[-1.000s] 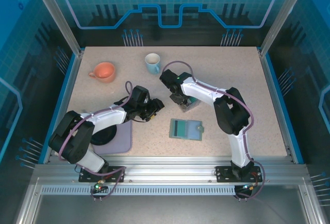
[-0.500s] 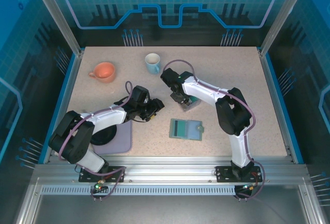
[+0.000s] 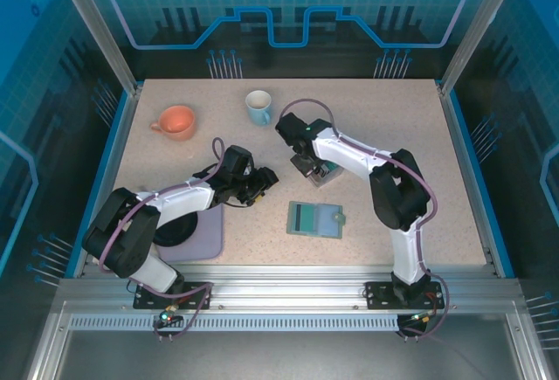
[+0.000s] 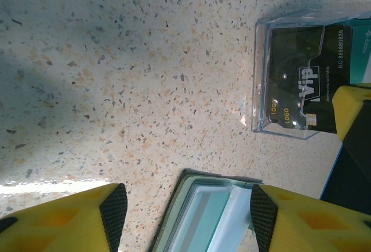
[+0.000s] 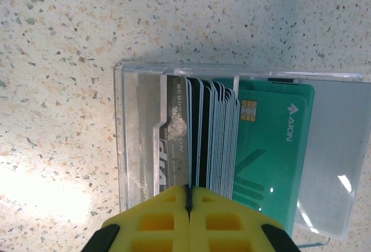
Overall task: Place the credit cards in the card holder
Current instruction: Pick up several credit cards from the storage box.
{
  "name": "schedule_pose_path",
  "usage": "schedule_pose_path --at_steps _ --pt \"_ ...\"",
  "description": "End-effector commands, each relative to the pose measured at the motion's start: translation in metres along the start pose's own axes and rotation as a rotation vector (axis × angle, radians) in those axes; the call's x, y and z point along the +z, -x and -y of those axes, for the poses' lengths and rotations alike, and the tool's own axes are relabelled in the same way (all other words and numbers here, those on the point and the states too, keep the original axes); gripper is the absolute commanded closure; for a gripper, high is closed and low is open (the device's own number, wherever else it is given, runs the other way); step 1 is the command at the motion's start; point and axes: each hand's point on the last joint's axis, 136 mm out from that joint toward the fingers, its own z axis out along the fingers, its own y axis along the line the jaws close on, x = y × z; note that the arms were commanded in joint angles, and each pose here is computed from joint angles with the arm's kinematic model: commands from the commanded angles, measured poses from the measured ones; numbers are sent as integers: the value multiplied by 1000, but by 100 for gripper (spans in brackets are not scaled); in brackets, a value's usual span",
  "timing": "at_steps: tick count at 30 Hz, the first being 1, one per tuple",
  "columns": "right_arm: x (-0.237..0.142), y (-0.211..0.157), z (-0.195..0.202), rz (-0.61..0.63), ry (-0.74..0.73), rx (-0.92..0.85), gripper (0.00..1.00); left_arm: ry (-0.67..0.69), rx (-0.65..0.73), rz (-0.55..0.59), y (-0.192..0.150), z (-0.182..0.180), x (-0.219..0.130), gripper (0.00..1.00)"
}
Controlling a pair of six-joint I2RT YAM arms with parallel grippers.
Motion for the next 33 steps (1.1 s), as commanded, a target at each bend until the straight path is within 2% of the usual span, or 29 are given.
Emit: schedule_pose_path --at_steps 1,12,17,23,28,33 --pt "-21 -4 4 16 67 49 100 -13 -17 -13 0 1 -1 39" --pt "-64 -4 15 104 267 190 100 -80 16 -9 2 22 -9 38" --pt "-84 -2 21 159 440 319 100 -221 17 -21 8 50 -16 34" --pt "-126 8 26 284 805 529 100 -440 18 -61 18 93 -27 26" --pt "-152 12 30 336 965 609 100 -597 31 -112 23 131 -31 24" --pt "-169 15 33 370 1053 642 100 -707 64 -136 26 162 -41 23"
